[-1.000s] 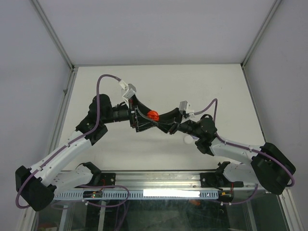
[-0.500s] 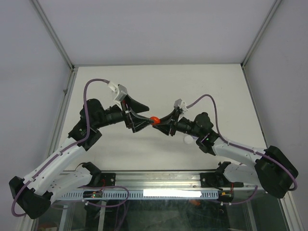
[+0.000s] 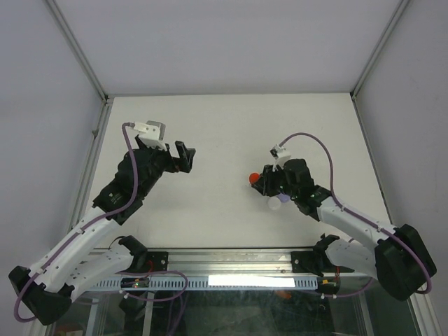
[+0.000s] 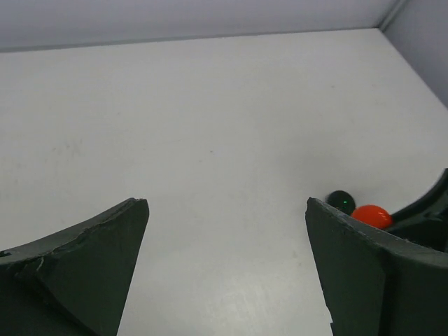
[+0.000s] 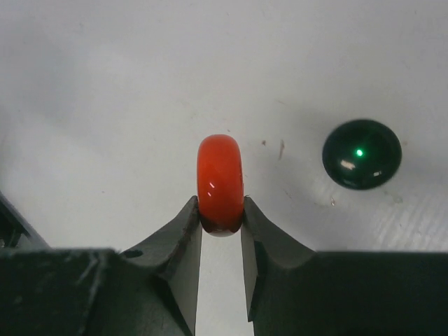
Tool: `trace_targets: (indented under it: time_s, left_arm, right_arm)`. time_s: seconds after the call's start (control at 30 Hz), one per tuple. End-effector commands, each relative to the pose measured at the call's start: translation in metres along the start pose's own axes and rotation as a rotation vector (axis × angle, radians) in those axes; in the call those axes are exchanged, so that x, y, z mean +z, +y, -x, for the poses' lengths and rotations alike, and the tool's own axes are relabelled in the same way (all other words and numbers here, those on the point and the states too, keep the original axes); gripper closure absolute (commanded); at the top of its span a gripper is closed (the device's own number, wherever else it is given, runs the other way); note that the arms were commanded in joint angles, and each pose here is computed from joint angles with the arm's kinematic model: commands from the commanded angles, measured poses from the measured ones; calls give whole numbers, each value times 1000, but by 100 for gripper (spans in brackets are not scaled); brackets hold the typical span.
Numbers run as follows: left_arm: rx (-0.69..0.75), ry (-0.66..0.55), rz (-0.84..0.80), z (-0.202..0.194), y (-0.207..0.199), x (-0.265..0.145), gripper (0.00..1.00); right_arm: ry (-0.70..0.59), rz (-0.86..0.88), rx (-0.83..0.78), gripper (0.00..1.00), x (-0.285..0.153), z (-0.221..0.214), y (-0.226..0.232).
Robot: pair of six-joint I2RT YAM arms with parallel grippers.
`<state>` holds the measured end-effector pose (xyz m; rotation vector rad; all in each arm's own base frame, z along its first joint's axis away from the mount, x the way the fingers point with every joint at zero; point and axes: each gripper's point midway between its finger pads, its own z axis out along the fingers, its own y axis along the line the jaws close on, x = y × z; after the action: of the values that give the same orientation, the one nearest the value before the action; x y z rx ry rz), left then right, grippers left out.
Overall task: Insert the wireless bluetooth earbuds into the charging case
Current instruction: Place the charging case at the center of the board, then reset both arms
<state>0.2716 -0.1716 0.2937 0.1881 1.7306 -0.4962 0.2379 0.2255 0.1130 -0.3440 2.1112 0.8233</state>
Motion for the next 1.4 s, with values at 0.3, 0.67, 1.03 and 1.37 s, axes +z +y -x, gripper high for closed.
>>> trace_targets:
  time_s: [0.3,0.67,1.03,1.37]
  left_arm:
    - [6,-73,388,-4,87,-14,1]
    - [-90,-168,496,3,111,-33,1]
    - [-144,-301,347,40,86,-66,1]
    - [-188,-434,317,57,86,-103,1]
  right_arm:
    - [253,-209,105,95,21,-32,-36]
    - [317,-298,107,65,19,-43,-51]
    - [75,-327,-18,31,-26,29,-39]
    - [-347,-615,-76,1,-136,114,-59]
